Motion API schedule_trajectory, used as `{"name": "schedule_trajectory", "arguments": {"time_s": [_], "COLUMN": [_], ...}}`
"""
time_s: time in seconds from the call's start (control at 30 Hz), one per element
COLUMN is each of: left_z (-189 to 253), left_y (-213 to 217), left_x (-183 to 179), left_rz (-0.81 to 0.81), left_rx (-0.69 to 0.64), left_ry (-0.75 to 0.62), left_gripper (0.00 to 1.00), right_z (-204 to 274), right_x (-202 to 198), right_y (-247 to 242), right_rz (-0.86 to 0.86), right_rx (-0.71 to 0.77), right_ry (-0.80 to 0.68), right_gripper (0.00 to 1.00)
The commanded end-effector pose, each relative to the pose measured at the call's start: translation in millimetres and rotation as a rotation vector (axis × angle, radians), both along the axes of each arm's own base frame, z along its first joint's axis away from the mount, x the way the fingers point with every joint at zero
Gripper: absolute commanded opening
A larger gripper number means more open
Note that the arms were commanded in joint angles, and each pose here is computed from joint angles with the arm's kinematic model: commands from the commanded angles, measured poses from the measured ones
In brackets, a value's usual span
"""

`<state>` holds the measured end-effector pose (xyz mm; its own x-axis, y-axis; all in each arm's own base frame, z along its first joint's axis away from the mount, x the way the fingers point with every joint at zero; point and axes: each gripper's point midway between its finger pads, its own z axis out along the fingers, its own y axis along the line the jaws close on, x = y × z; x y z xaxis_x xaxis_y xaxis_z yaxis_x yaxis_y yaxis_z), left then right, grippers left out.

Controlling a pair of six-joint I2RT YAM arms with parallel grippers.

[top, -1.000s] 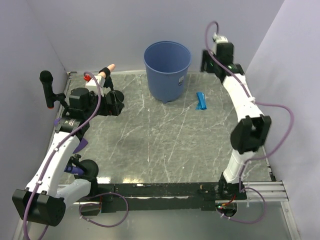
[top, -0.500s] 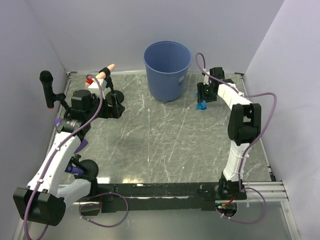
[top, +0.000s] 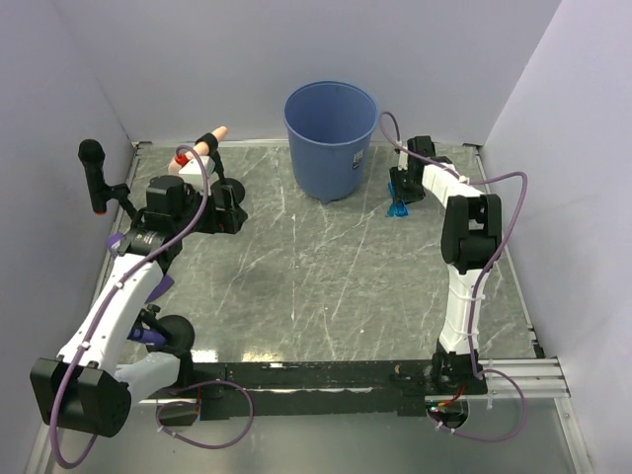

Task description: Put the trash bags into the trash bin

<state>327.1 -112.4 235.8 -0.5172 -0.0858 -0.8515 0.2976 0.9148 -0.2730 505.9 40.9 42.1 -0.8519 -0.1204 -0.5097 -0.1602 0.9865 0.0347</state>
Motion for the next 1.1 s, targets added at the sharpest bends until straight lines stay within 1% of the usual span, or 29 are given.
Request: {"name": "schedule_trajectory", "arguments": {"time_s": [0.0, 0.23, 0.3, 0.37, 0.4, 0.47, 0.5, 0.53, 0.6, 0.7, 0.73, 0.77, 0.83, 0.93, 1.0, 1.07], "left_z": [14, 6, 6, 9, 10, 13, 13, 11, 12, 19, 19, 27, 28, 27, 29, 34], "left_y": [-6, -22, -23, -24, -25, -30, -34, -40, -55, -84, -94, -103, -119, -137, -153, -170], "left_x": [5, 4, 7, 10, 11, 13, 13, 13, 10, 2, -3, -3, -6, 0, 1, 0], "left_rz": [-0.029, -0.094, -0.090, -0.095, -0.099, -0.117, -0.133, -0.153, -0.215, -0.341, -0.394, -0.435, -0.497, -0.569, -0.626, -0.680], "left_rx": [-0.028, -0.080, -0.083, -0.085, -0.085, -0.096, -0.105, -0.121, -0.168, -0.223, -0.235, -0.248, -0.273, -0.324, -0.362, -0.387], "left_ry": [-0.031, 0.006, 0.011, 0.000, -0.005, -0.025, -0.033, -0.036, -0.048, -0.104, -0.113, -0.166, -0.184, -0.177, -0.184, -0.208], "left_gripper": [0.97, 0.94, 0.93, 0.93, 0.93, 0.94, 0.93, 0.93, 0.93, 0.93, 0.94, 0.95, 0.96, 0.96, 0.96, 0.97], "right_z": [5, 2, 0, 1, 7, 18, 31, 42, 72, 125, 155, 172, 196, 215, 218, 223], "right_x": [20, 22, 24, 21, 20, 6, 1, -9, -31, -68, -81, -93, -113, -135, -144, -154], "right_y": [-9, -7, -3, -4, -5, -7, -6, -3, 4, 29, 41, 50, 64, 79, 86, 97], "right_rz": [-0.008, 0.013, 0.042, 0.051, 0.046, 0.049, 0.051, 0.052, 0.031, 0.058, 0.107, 0.144, 0.160, 0.198, 0.210, 0.263], "right_rx": [-0.059, -0.076, -0.092, -0.109, -0.108, -0.098, -0.079, -0.038, 0.091, 0.287, 0.351, 0.399, 0.487, 0.586, 0.637, 0.701], "right_ry": [-0.057, -0.048, -0.051, -0.055, -0.064, -0.070, -0.091, -0.099, -0.118, -0.170, -0.230, -0.266, -0.313, -0.338, -0.330, -0.318], "right_gripper": [0.45, 0.46, 0.41, 0.33, 0.27, 0.11, 0.00, 0.00, 0.00, 0.00, 0.00, 0.00, 0.00, 0.00, 0.00, 0.00]}}
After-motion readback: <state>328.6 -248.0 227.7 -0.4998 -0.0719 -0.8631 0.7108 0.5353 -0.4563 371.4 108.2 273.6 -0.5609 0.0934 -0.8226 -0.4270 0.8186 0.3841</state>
